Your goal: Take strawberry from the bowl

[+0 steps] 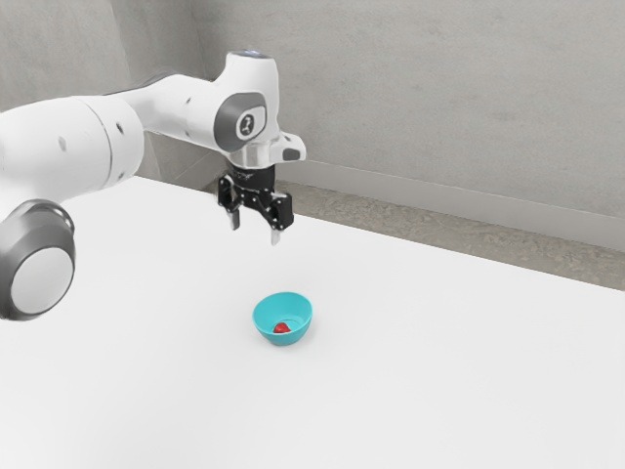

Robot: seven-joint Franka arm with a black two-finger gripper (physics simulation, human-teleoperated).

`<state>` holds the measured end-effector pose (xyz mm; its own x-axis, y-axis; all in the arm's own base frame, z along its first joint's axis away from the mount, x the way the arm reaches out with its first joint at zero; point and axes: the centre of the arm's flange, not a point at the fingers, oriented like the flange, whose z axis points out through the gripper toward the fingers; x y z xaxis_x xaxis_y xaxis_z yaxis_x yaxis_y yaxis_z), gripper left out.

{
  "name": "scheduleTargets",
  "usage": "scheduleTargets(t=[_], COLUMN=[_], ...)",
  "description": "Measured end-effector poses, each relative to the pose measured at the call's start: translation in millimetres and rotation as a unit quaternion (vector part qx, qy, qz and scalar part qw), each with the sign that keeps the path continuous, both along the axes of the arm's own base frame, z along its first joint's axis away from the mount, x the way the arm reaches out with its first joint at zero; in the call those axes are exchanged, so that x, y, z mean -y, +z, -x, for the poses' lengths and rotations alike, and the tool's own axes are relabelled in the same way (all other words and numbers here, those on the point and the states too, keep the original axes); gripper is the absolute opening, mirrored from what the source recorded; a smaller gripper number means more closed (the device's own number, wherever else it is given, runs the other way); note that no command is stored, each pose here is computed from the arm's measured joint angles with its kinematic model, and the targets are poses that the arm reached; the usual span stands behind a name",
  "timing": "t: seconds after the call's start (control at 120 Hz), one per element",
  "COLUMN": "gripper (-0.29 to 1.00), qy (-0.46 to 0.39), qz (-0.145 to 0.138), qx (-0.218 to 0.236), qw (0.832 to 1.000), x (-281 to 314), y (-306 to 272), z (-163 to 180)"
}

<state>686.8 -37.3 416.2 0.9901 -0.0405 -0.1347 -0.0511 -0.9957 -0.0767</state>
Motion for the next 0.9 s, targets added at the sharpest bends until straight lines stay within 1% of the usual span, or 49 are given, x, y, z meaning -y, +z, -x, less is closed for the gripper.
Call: scheduleTargets(t=[0.133,0.383,0.433,0.517,0.592,0.667,0.8,0.9], gripper=[0.70,0.70,0.70,0.70,0.70,0.70,0.70,0.70], qy=[-0.003,-0.012,-0.029,-0.089,-0.150,-0.211,-0.304,-0.360], qz=[0.001,0.006,0.008,0.024,0.035,0.042,0.046,0.052], qx=[0.017,0.038,0.039,0.038,0.033,0.021,-0.010,-0.032], qw=[1.000,0.999,0.999,0.995,0.987,0.976,0.951,0.931], x=[2,3,5,17,20,20,16,12], y=[-26,-34,-34,-35,-36,-40,-53,-73], z=[-18,-26,-27,-27,-27,-25,-19,-11])
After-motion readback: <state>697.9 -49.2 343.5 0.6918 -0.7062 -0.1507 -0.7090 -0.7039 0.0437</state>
